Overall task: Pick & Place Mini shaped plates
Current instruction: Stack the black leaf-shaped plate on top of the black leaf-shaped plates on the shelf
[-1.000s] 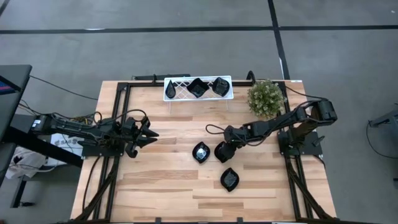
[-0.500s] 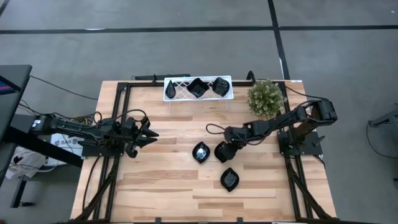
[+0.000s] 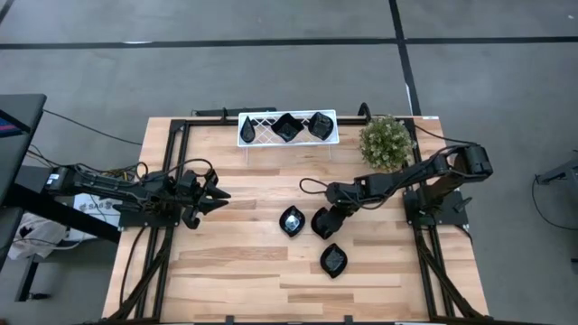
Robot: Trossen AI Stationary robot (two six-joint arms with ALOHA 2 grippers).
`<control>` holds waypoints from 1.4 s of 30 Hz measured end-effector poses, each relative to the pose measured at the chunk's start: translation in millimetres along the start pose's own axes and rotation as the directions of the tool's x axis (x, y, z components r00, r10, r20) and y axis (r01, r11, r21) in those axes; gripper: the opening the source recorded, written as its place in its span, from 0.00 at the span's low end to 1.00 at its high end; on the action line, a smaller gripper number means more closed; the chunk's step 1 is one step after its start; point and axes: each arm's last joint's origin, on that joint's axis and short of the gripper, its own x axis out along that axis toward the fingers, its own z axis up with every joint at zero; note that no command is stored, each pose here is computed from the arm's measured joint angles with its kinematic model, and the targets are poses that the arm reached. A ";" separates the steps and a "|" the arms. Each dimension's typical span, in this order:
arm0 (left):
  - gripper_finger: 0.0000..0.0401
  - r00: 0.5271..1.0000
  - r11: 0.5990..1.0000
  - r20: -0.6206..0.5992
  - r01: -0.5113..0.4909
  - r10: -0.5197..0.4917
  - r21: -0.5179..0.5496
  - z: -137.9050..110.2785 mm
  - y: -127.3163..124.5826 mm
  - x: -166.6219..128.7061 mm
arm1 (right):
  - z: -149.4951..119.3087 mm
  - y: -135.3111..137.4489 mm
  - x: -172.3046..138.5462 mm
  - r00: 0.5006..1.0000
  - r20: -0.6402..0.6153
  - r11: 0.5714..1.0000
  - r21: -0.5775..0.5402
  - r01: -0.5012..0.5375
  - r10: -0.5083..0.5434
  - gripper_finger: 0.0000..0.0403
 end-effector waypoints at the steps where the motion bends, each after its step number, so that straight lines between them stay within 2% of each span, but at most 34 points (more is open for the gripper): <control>1: 0.24 1.000 1.000 0.000 0.000 0.000 0.000 0.0 -0.1 0.0 | -0.3 0.0 -1.8 1.000 0.001 1.000 0.000 -0.002 0.002 0.02; 12: 0.24 1.000 1.000 0.000 0.000 0.000 0.000 0.0 -0.1 0.0 | 1.5 7.5 -52.1 0.985 0.120 0.993 -0.013 -0.121 0.122 0.00; 17: 0.24 1.000 1.000 0.004 0.001 -0.001 0.000 0.4 -0.1 0.0 | 4.9 6.8 -81.3 0.956 0.218 0.980 -0.025 -0.198 0.199 0.00; 23: 0.24 1.000 1.000 0.007 0.003 -0.003 0.000 0.7 -0.3 0.0 | 15.1 0.7 -111.1 0.915 0.327 0.972 -0.055 -0.230 0.236 0.00; 31: 0.24 1.000 1.000 0.008 0.002 -0.002 0.000 0.7 -0.2 0.0 | 50.0 -2.9 -153.2 0.877 0.443 0.982 -0.121 -0.148 0.186 0.00; 38: 0.24 1.000 1.000 0.009 0.002 -0.002 0.000 0.9 -0.3 0.0 | 78.5 -12.9 -187.1 0.889 0.451 0.994 -0.099 -0.036 0.077 0.00; 42: 0.24 1.000 1.000 0.022 0.007 -0.007 -0.007 2.2 -0.7 0.0 | 95.8 -15.8 -202.2 0.886 0.458 0.994 -0.109 -0.022 0.070 0.00</control>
